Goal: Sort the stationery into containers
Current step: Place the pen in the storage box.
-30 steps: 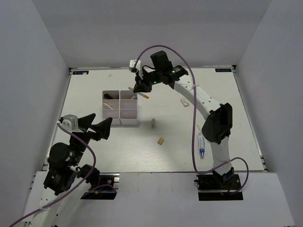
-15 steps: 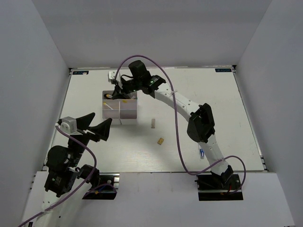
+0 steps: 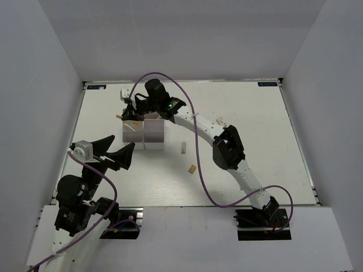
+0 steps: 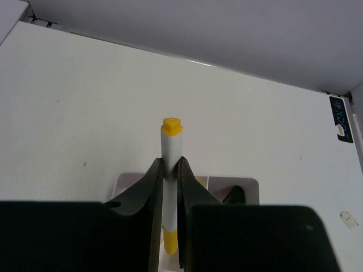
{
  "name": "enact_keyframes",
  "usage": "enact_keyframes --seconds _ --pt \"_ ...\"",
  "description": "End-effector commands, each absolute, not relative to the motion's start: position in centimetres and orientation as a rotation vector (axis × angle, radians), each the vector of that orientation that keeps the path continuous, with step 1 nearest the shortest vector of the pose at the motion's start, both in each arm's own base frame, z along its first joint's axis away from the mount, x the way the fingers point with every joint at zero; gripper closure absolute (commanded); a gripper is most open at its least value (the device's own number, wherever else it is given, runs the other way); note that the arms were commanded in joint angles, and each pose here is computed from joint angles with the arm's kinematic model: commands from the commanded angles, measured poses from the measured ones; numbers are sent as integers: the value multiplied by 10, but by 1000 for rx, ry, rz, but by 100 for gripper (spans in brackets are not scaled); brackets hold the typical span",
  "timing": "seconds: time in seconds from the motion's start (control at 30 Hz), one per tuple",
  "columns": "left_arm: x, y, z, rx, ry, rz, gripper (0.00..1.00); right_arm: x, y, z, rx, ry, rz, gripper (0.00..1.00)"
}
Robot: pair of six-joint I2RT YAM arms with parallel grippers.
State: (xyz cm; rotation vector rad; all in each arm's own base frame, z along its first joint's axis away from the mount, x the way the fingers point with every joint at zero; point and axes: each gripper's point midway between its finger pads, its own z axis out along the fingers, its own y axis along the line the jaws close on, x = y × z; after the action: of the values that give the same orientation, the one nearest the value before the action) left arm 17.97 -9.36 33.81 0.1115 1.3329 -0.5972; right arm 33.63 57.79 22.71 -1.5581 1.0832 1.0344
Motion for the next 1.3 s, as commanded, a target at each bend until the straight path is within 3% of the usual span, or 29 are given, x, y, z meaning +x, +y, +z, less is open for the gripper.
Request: enact_keyframes --seconds 0.0,0.23,0.27,0.3,0.4,0.53,0.7,0.8,0.93,1.07,1.1,1.17,1.23,1.27 --pt "178 -94 339 128 1318 -597 0 334 595 259 -1504 970 1032 100" --pt "178 -94 339 130 1317 -595 0 345 598 224 -1507 1037 995 100" --pt "178 -94 339 130 1317 -595 0 348 597 223 -1502 1045 987 97" --pt "178 -94 339 130 1317 -595 0 348 596 221 -1506 1052 988 81" --pt "179 -93 339 124 1317 -588 0 348 594 214 -1508 1080 977 65" --pt "179 -93 339 124 1317 -588 0 349 592 209 -1512 1107 959 57" --pt "179 -93 339 124 1317 -588 0 352 583 226 -1499 1116 925 57" --pt "179 -93 339 124 1317 -588 0 350 569 251 -1487 1126 900 63" --pt "178 -97 337 139 1328 -610 0 365 538 274 -1403 1253 770 80" --pt "183 -101 332 133 1350 -633 0 402 467 292 -1172 1439 469 100" --pt "185 -102 330 126 1363 -640 0 422 440 290 -1093 1504 369 100" --pt "193 -106 319 117 1421 -644 0 414 402 279 -1056 1599 325 97" --pt "200 -109 306 99 1499 -652 0 420 348 281 -980 1689 245 85" --pt "204 -110 302 97 1532 -649 0 421 321 263 -954 1791 222 70"
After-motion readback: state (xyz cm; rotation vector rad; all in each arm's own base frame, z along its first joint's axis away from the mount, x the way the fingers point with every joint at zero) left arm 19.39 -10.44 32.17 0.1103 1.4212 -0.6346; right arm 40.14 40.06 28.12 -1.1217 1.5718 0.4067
